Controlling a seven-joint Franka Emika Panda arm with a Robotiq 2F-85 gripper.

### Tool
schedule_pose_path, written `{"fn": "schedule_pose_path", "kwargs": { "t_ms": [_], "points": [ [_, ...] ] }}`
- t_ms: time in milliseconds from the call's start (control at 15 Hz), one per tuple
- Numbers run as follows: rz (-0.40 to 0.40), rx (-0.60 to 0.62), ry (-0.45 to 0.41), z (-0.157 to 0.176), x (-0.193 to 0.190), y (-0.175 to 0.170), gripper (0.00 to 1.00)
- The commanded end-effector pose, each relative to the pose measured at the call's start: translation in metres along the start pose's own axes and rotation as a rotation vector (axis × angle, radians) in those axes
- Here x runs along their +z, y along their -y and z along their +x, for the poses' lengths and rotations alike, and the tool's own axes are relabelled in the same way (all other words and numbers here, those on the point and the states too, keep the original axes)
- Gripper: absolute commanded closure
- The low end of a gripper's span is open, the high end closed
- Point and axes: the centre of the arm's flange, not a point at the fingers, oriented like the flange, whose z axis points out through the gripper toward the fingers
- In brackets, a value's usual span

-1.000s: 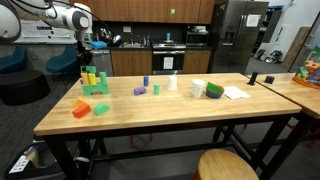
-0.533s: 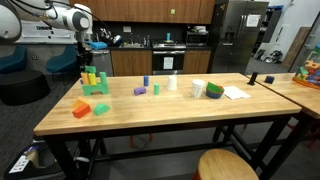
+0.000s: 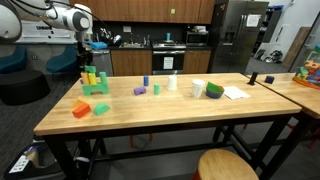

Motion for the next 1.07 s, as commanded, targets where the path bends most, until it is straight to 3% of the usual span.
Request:
{"fn": "schedule_pose_path", "kwargs": {
  "t_ms": [0,267,467,667,733,1000],
  "points": [
    [0.006,-0.007,0.004,0.004,-0.006,0.003,0.03],
    [0.074,-0.057,-0.006,0.020,-0.033,0.016,0.00],
    [0.079,-0.067,0.022,0.037,-0.072,0.031,0.00],
    [0.007,-0.025,0.047,0.040,-0.112,0.048,0.00],
    [-0.052,0.014,0.048,0.037,-0.121,0.052,0.00],
    [-0.180,0.217,0.007,0.002,-0.135,0.060,0.00]
  ]
}}
